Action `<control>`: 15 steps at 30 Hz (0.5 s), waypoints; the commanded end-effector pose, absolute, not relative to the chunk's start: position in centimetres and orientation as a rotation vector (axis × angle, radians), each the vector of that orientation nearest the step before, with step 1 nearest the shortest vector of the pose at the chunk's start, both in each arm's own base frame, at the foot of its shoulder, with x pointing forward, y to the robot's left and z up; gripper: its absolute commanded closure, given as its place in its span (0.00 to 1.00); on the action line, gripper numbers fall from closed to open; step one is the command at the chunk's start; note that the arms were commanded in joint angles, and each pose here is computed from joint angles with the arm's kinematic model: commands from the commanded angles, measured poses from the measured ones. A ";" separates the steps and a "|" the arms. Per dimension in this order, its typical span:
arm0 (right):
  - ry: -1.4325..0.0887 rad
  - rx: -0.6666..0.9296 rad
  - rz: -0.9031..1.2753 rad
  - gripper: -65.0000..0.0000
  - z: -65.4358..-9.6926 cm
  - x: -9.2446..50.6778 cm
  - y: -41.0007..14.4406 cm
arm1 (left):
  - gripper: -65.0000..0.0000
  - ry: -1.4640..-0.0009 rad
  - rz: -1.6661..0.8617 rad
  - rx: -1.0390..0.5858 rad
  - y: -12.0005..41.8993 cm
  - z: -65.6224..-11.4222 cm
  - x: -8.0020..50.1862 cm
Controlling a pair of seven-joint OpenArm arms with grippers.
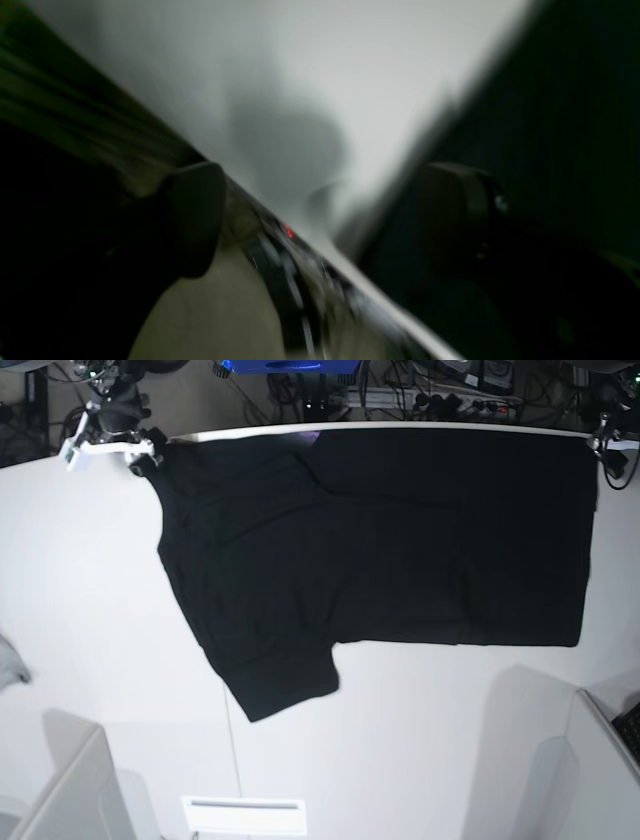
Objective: Fold the T-shirt properly
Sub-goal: 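Release the shoulder edge and raise both grippers, then move the right gripper to the hem corner and grasp it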
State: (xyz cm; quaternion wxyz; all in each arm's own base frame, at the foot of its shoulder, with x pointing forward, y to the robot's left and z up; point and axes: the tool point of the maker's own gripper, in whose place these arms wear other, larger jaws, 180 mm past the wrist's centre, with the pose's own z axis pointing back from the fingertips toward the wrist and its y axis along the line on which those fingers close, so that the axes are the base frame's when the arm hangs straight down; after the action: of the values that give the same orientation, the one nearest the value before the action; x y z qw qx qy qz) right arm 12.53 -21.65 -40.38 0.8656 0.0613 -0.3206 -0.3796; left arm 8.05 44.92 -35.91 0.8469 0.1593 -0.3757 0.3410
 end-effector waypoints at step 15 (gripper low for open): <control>-0.939 0.280 -0.444 0.52 -35.1 30.0 -18.7 | 0.11 -1.036 0.570 0.230 44.3 -29.4 14.8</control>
State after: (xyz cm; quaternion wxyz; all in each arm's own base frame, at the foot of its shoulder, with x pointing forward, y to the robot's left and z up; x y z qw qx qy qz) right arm 29.41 -18.44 -36.43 0.8684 0.1336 -0.4256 -0.2167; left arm 14.27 43.75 -30.98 0.8320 0.0976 -0.4676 0.2822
